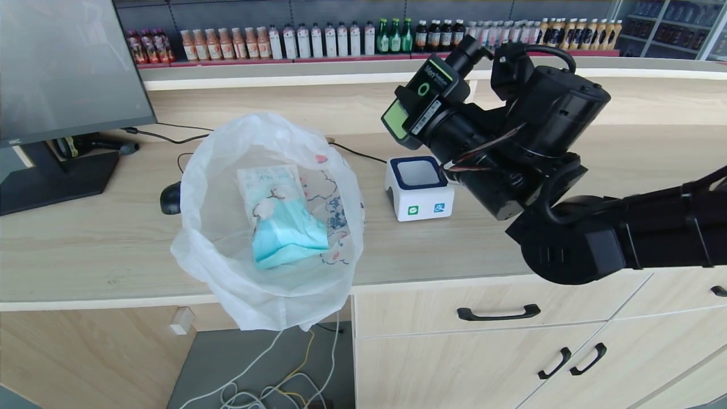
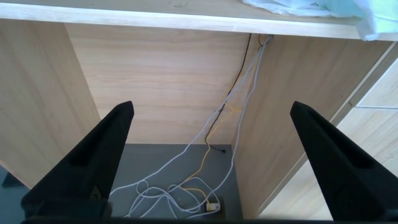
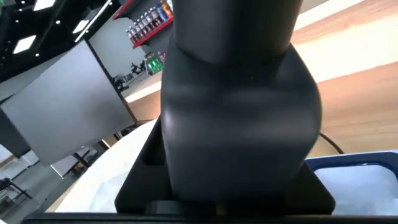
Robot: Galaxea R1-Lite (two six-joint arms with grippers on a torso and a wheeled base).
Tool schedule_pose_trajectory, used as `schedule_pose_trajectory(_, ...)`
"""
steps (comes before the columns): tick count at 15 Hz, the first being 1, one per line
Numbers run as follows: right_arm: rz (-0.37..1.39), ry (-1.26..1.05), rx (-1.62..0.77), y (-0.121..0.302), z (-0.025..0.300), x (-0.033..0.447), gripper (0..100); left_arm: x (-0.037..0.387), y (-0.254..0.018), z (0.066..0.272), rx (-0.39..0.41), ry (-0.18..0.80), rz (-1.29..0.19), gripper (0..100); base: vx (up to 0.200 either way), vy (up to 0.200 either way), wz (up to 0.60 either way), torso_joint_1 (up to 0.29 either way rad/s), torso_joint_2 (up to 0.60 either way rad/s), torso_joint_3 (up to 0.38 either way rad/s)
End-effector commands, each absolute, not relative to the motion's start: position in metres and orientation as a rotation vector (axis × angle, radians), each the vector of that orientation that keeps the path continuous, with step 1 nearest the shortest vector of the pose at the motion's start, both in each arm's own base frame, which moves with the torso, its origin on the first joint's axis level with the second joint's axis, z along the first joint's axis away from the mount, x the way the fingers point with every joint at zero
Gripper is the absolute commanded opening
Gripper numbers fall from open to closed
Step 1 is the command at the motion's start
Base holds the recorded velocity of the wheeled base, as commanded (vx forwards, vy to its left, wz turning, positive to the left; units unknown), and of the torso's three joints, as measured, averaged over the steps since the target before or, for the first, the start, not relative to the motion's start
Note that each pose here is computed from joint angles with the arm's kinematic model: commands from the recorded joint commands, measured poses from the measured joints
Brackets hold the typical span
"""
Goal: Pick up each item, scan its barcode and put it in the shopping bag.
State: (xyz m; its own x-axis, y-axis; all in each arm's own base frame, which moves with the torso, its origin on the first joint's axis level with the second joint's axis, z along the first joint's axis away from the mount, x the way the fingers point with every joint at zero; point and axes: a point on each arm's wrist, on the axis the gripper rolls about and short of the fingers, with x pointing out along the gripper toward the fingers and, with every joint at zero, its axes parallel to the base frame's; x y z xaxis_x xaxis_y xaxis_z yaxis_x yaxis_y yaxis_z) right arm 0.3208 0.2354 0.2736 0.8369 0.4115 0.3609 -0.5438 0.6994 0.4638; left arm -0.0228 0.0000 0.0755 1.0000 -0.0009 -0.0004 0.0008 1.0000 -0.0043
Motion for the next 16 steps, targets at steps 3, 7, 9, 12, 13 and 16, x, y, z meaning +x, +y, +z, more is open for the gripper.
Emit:
schedule_pose_trajectory(3,0.529,-0.107,0.693,0.248,0.262,0.338,0,-0.023,0.000,0.075,-0.005,0.000,-0.002,100,0.000,0.000,0.00,0.000,0.00,0.000)
schedule_pose_trajectory(7,0.549,-0.071,0.694,0.258,0.256,0.329,0,-0.023,0.000,0.075,-0.005,0.000,0.000,100,0.000,0.000,0.00,0.000,0.00,0.000)
schedule_pose_trajectory(9,0.550,-0.066,0.692,0.259,0.254,0.329,0,-0.023,0.000,0.075,-0.005,0.000,0.000,100,0.000,0.000,0.00,0.000,0.00,0.000)
schedule_pose_trajectory(12,0.546,-0.039,0.712,0.260,0.249,0.325,0,-0.023,0.000,0.075,-0.005,0.000,0.000,100,0.000,0.000,0.00,0.000,0.00,0.000)
schedule_pose_trajectory(13,0.546,-0.037,0.713,0.260,0.249,0.325,0,-0.023,0.000,0.075,-0.005,0.000,0.000,100,0.000,0.000,0.00,0.000,0.00,0.000)
schedule_pose_trajectory(16,0.520,-0.016,0.734,0.256,0.243,0.327,0,-0.023,0.000,0.075,-0.005,0.000,-0.002,100,0.000,0.000,0.00,0.000,0.00,0.000)
